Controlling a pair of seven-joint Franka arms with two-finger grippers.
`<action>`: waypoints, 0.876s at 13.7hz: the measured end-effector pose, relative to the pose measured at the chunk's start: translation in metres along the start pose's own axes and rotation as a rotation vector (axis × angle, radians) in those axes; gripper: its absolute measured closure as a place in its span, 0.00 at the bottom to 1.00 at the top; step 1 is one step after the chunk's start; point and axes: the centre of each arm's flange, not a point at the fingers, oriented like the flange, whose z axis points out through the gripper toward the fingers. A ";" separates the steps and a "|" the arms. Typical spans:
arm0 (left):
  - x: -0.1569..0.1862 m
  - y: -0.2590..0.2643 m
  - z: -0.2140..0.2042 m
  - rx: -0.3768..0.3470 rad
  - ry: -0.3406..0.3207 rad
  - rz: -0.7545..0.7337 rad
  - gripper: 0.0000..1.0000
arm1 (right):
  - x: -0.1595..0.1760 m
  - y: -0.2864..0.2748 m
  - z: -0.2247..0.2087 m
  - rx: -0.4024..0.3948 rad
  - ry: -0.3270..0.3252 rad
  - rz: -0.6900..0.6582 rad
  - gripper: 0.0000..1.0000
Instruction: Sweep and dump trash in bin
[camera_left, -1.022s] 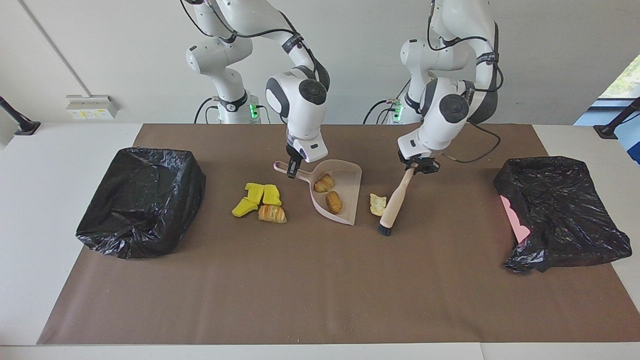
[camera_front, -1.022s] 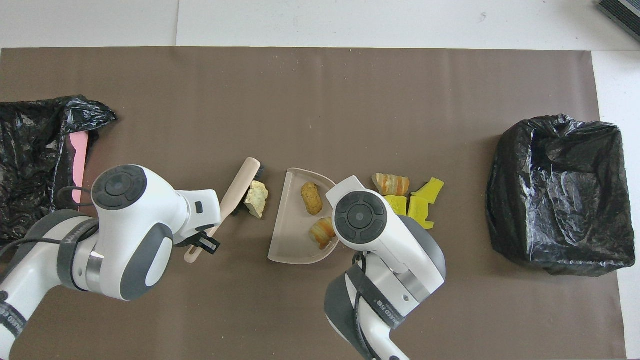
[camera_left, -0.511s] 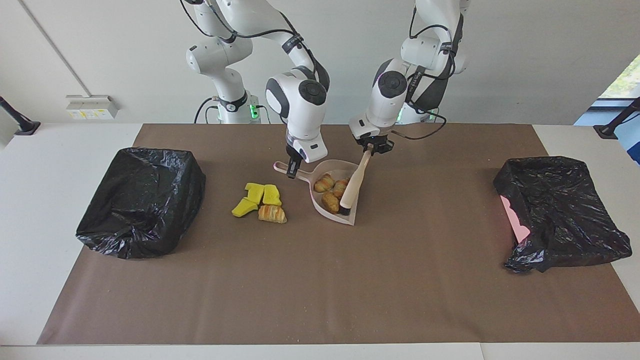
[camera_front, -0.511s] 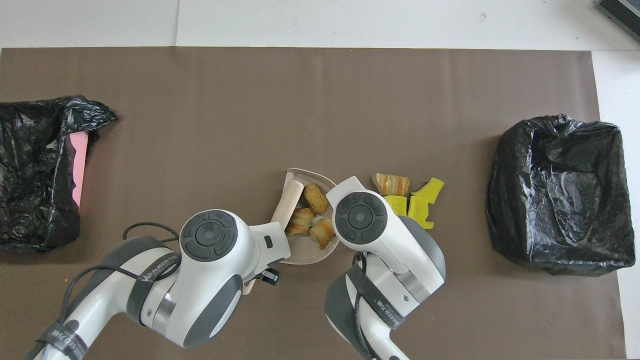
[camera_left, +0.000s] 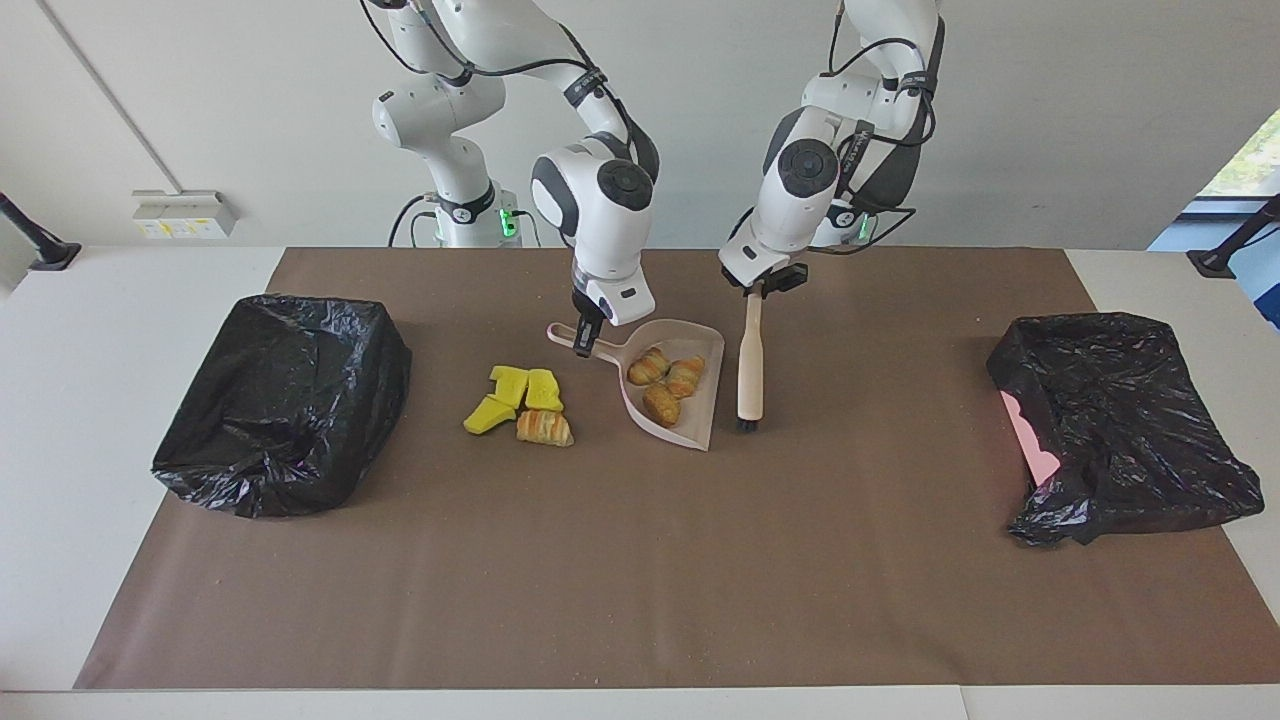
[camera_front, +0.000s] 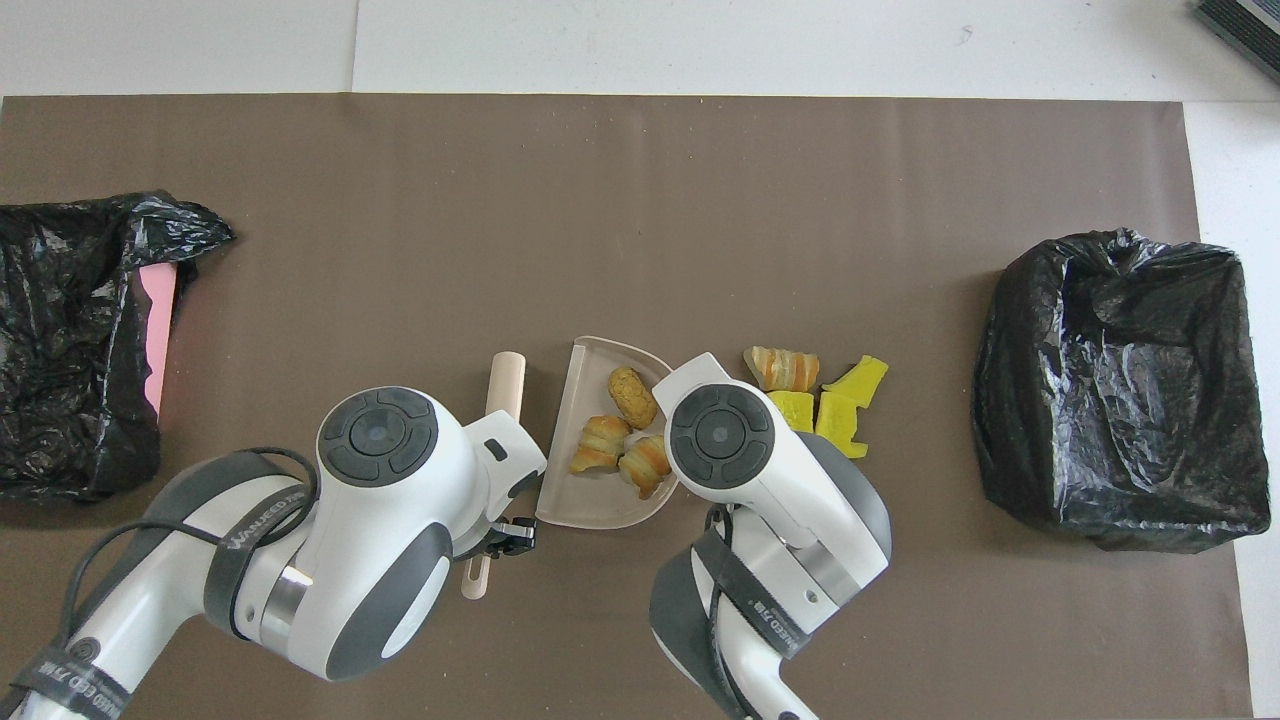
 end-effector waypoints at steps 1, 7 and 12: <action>0.001 -0.003 0.000 -0.001 -0.002 -0.045 0.74 | 0.000 0.000 0.000 0.000 0.000 0.000 0.69; 0.001 -0.011 0.010 -0.013 0.025 -0.153 0.74 | 0.000 0.000 0.000 0.000 0.000 0.000 0.69; -0.006 -0.015 0.017 -0.022 0.056 -0.175 0.74 | 0.000 0.001 -0.001 -0.001 0.002 0.001 0.69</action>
